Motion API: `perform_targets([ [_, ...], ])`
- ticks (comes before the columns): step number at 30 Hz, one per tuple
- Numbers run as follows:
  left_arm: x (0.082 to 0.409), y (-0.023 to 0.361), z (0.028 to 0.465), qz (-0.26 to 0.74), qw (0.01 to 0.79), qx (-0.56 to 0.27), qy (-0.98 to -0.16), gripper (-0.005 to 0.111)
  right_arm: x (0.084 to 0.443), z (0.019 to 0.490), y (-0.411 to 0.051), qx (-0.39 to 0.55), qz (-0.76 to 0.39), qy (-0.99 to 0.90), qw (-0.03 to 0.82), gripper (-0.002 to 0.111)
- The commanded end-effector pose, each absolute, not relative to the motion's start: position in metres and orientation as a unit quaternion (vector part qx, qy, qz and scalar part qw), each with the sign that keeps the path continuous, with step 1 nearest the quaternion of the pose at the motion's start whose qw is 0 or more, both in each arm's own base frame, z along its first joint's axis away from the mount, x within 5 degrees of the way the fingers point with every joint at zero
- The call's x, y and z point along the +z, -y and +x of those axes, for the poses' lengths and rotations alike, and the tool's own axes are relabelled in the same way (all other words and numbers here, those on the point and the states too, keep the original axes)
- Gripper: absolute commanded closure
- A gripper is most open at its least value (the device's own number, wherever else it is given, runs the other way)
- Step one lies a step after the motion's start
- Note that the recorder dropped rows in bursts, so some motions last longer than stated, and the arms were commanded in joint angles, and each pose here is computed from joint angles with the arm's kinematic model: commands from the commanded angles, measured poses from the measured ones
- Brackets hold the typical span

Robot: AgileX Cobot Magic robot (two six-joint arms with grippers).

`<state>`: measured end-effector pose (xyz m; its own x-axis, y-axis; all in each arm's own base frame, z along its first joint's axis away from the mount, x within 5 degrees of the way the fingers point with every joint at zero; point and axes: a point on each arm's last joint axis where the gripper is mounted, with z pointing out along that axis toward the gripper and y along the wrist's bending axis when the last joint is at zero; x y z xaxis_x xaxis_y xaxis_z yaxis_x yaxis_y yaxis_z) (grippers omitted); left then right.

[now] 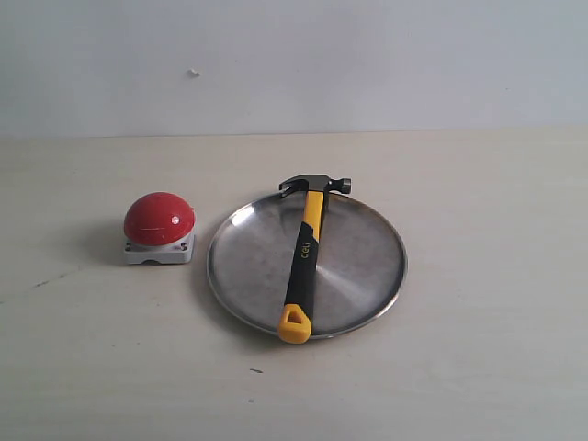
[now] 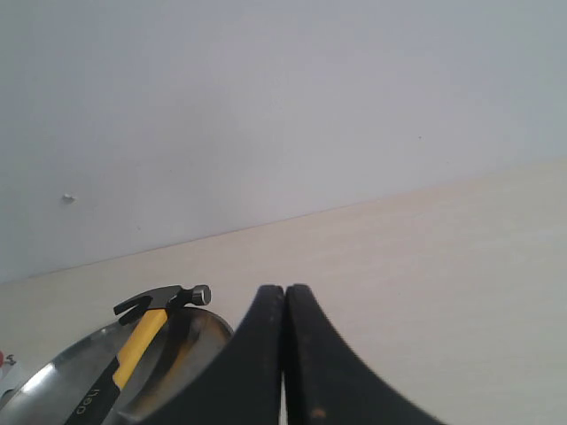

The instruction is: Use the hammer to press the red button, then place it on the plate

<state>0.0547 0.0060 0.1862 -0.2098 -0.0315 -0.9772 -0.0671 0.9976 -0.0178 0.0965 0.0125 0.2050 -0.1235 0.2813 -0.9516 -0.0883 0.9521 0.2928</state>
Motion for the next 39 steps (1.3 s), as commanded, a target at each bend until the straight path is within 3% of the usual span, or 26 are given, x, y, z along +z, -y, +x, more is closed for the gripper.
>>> perform_targets([
  [1, 0.187, -0.006, 0.054, -0.029, 0.631, 0.019, -0.775, 0.107, 0.204, 0.096, -0.012, 0.136, 0.06, -0.736, 0.661, 0.108],
  [23, 0.187, -0.006, 0.054, -0.029, 0.631, 0.019, -0.775, 0.107, 0.204, 0.096, -0.012, 0.136, 0.06, -0.736, 0.661, 0.108],
  [30, 0.187, -0.006, 0.054, -0.029, 0.631, 0.019, -0.775, 0.107, 0.216, 0.084, -0.008, 0.082, 0.004, -0.691, 0.718, 0.108],
  [39, 0.187, -0.006, 0.054, -0.029, 0.631, 0.019, -0.775, 0.107, 0.216, 0.061, -0.003, 0.069, 0.019, -0.672, 0.737, 0.108],
])
